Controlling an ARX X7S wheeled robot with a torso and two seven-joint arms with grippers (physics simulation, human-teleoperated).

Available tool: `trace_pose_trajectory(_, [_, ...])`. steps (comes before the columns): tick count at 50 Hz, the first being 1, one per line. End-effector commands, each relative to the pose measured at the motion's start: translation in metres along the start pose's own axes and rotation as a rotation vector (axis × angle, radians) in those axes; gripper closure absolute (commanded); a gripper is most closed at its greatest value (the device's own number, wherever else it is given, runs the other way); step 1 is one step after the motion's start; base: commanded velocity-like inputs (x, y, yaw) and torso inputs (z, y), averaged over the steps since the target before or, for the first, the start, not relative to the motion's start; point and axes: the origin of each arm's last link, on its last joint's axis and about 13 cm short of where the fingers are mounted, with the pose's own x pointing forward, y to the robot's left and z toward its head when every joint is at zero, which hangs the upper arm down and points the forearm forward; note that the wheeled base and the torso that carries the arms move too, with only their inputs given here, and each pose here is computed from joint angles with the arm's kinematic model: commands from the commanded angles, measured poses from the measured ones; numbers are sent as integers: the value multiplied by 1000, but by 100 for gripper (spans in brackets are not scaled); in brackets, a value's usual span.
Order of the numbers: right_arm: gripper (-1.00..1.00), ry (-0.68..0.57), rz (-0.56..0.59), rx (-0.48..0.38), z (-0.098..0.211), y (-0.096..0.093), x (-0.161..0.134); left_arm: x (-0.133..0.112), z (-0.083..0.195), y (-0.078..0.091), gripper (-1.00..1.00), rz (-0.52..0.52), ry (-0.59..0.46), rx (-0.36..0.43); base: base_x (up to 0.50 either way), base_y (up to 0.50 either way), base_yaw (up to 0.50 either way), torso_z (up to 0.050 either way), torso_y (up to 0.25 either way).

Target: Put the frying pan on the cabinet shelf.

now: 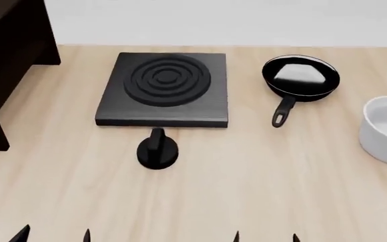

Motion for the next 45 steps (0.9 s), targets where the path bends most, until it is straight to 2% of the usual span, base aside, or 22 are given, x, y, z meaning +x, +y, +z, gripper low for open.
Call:
trace_pose_trajectory(1, [-100, -12, -8, -37, 10, 2, -4, 0, 2, 0, -100, 8, -1, -5, 484, 230, 0, 0, 0])
trace_pose_trajectory(16, [-100, -13, -11, -34, 18, 2, -5, 1, -1, 1, -100, 7, 8, -9, 494, 96, 0, 0, 0])
trace_pose_trajectory(45, [-100, -2, -17, -36, 11, 1, -3, 2, -1, 0, -100, 12, 17, -11, 500, 14, 0, 0, 1])
